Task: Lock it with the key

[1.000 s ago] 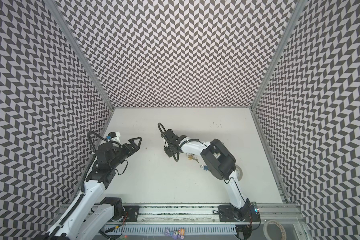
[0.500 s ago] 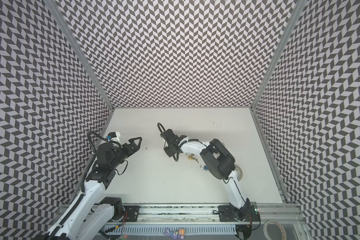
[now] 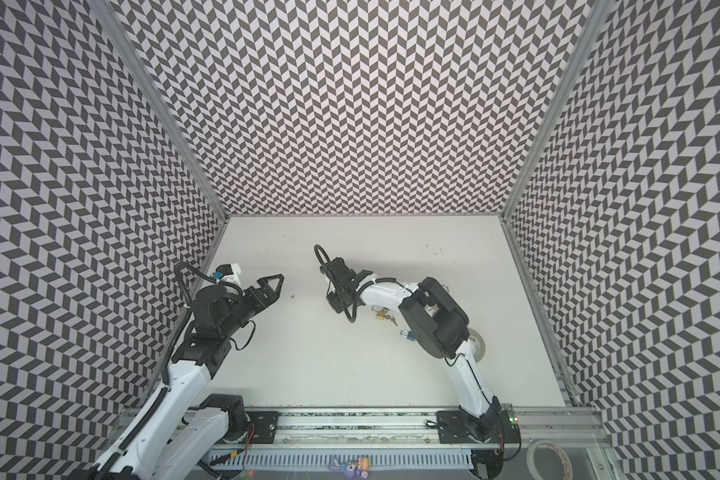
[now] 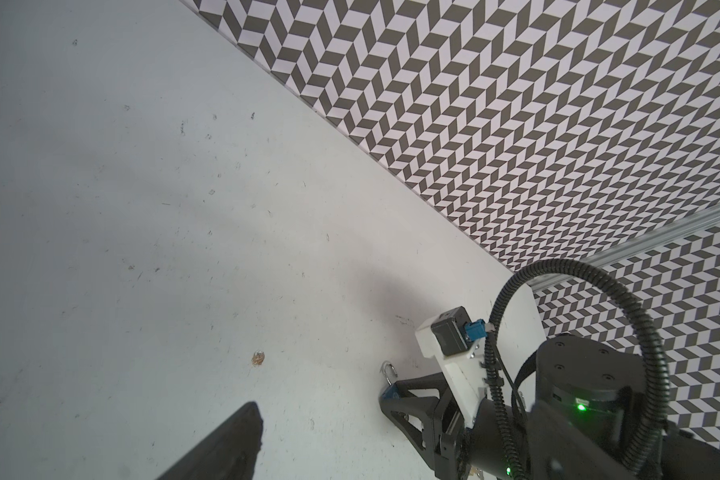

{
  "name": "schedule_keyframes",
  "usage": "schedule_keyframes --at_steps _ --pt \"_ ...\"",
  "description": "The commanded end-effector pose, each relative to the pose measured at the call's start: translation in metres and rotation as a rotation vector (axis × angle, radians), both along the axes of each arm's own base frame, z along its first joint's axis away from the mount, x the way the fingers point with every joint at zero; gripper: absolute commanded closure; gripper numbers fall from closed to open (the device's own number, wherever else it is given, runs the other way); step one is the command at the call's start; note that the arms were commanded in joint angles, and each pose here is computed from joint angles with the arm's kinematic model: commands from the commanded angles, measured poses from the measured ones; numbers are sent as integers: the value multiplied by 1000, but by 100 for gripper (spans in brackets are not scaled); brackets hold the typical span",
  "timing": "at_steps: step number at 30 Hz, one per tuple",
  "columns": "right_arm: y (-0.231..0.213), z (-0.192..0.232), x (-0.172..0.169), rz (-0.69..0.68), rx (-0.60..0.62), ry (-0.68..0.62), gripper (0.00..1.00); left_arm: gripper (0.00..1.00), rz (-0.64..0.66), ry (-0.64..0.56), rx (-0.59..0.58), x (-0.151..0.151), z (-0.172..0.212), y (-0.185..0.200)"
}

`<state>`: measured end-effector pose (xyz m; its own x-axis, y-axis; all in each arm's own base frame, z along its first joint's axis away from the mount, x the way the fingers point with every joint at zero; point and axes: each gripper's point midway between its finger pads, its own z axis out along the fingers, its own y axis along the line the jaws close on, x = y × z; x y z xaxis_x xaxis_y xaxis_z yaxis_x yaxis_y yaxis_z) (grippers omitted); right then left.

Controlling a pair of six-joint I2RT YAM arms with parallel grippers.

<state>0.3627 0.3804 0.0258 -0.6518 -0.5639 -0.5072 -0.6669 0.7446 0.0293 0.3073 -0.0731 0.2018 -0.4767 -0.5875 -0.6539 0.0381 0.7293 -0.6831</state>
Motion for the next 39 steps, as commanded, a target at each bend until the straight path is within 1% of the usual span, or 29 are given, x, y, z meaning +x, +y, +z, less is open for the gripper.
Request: schedule_keyframes --at_steps 1,6,10,15,18,21,23,24,27,29,31,34,36,38,39 --pt "-4 -23 -8 13 -34 52 78 0 13 -9 16 1 5 4" --pt "-3 -10 -7 12 -20 38 80 0 12 -7 17 1 5 4" --pt "0 14 -7 15 27 11 82 0 5 -25 30 3 12 3" --pt "1 59 -15 35 134 -36 84 0 -11 -86 78 6 37 3" --pt "-2 83 -25 54 197 -48 85 0 -25 -151 115 7 60 3" --pt "-6 114 -37 82 315 -45 87 0 -58 -261 138 7 90 -2" --pt "-11 138 -45 95 410 -41 90 1 -110 -363 158 5 113 -11" --pt "-14 152 -50 109 462 -38 91 5 -144 -433 182 4 126 -16" --pt "-24 187 -65 161 591 -34 93 5 -304 -657 277 -8 160 -41" --pt "-32 209 -76 191 656 -48 95 8 -388 -752 320 -13 173 -54" --pt "-38 225 -85 214 693 -68 95 10 -494 -831 368 -19 185 -69" --pt "-49 243 -91 205 702 -117 95 12 -584 -924 450 -25 201 -85" --pt "-55 254 -96 205 705 -143 96 14 -651 -1026 527 -35 207 -97" --pt "-60 263 -104 226 714 -157 96 19 -770 -1140 597 -51 207 -113" --pt "-61 268 -110 240 725 -164 96 20 -845 -1182 604 -59 207 -119"
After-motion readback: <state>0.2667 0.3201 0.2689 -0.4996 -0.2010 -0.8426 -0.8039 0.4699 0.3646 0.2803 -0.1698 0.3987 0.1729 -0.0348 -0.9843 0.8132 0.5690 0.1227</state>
